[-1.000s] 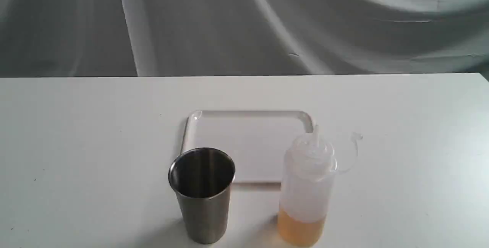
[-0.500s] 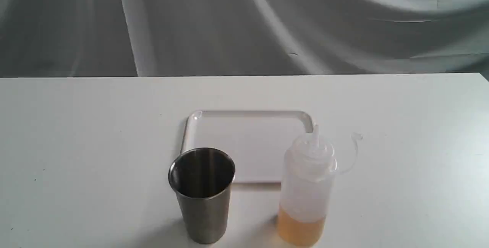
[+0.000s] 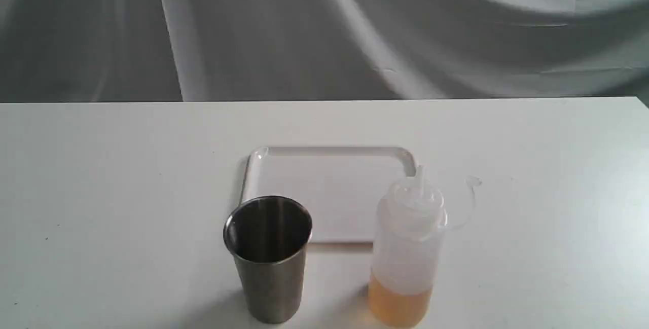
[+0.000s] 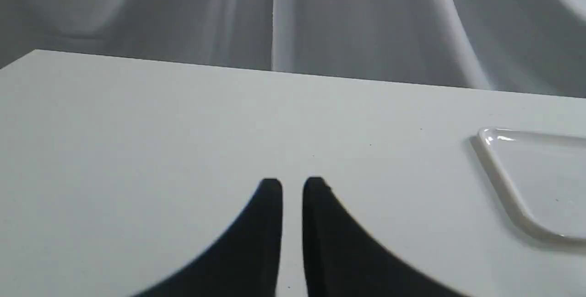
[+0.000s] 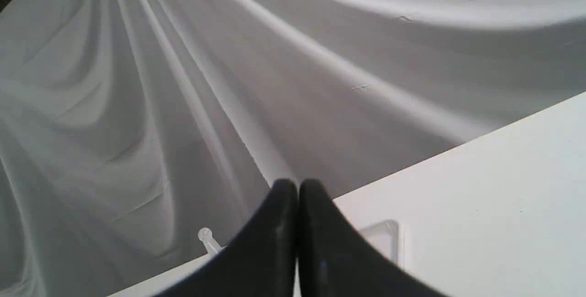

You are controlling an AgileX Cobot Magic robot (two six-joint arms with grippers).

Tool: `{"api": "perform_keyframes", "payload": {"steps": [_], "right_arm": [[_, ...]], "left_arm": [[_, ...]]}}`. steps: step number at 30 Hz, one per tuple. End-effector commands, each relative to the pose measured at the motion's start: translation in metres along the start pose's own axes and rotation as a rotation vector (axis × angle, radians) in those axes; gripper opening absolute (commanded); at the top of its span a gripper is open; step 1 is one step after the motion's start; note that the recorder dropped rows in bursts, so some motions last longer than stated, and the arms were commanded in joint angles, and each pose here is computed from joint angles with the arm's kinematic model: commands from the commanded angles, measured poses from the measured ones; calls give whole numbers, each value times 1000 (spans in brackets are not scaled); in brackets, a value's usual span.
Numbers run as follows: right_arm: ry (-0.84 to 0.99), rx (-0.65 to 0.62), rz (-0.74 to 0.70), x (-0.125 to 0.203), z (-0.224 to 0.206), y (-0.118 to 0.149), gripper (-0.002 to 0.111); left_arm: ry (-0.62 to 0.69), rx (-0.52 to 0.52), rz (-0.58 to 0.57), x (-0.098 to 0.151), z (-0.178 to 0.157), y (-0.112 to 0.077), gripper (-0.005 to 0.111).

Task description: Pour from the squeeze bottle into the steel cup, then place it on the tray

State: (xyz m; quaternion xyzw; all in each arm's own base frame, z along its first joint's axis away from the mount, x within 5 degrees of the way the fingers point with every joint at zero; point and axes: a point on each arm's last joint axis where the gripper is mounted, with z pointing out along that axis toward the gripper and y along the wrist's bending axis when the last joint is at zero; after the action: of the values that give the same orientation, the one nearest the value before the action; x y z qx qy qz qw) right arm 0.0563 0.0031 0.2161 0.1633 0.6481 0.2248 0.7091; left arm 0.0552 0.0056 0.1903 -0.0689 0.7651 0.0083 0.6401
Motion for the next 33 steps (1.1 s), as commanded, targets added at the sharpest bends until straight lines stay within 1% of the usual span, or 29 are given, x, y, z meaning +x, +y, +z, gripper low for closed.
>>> {"api": "perform_keyframes", "payload": {"steps": [1,5,7,10,12,13,14,16,18,19,21,24,27,33], "right_arm": [[-25,2,8,-1,-1,-1,0],[-39,-1,-44,-3,-1,0,0],[-1,-2,-61,-4,-1,3,0],[79,-3,-103,-15,-1,14,0],[190,10,-179,-24,5,23,0],[263,20,-234,-27,9,27,0],[356,16,-324,-34,13,34,0],[509,8,-423,-45,27,44,0],[612,-5,-463,-56,44,54,0],[652,-3,-470,-56,53,55,0],[676,-20,-477,-62,68,61,0],[706,-28,-469,-56,88,59,0],[717,-23,-450,-43,97,52,0],[727,-97,-453,-3,88,47,0]], "left_arm": [[9,5,-5,2,1,0,8],[9,5,-5,2,1,0,8],[9,5,-5,2,1,0,8],[9,5,-5,2,1,0,8],[9,5,-5,2,1,0,8],[9,5,-5,2,1,0,8],[9,5,-5,2,1,0,8],[9,5,-5,2,1,0,8],[9,5,-5,2,1,0,8],[9,5,-5,2,1,0,8],[9,5,-5,2,1,0,8],[9,5,-5,2,1,0,8],[9,5,-5,2,1,0,8],[9,5,-5,2,1,0,8]]}}
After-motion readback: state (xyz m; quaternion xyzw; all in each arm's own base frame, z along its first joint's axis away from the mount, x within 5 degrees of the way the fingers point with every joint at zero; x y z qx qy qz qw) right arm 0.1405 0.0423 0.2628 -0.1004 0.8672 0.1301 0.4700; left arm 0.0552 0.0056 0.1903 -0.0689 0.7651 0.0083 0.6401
